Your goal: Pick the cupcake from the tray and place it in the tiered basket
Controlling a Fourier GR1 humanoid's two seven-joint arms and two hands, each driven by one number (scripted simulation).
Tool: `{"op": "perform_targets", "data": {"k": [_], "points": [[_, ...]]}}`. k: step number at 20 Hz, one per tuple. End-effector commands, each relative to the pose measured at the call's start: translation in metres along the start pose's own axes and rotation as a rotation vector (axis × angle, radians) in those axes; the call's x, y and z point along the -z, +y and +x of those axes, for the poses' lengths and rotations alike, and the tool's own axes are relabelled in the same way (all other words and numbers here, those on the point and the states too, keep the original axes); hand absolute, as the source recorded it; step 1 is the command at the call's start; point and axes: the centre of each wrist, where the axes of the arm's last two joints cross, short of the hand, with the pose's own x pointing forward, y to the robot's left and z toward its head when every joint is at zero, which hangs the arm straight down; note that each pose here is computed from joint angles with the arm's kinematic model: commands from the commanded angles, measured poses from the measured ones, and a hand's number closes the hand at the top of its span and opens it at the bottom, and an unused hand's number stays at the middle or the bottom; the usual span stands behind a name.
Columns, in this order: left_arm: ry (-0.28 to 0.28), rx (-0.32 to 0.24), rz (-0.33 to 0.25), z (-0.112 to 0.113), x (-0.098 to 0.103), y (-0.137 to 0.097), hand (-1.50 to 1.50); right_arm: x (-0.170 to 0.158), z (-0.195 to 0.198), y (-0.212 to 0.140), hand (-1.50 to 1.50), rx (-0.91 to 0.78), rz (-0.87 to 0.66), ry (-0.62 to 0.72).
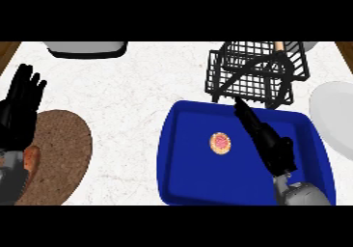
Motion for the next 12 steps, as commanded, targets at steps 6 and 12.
{"op": "perform_targets", "data": {"k": [6,12], "points": [[-0.084,0.111,-0.130,-0.012,-0.018,-0.056,0.00,0.035,0.053,-0.054,1.50,0.465,0.084,-0.525],[-0.041,0.081,-0.191,-0.016,-0.028,-0.088,0.00,0.036,-0.013,-0.064,-1.50,0.772,0.238,-0.320]]}}
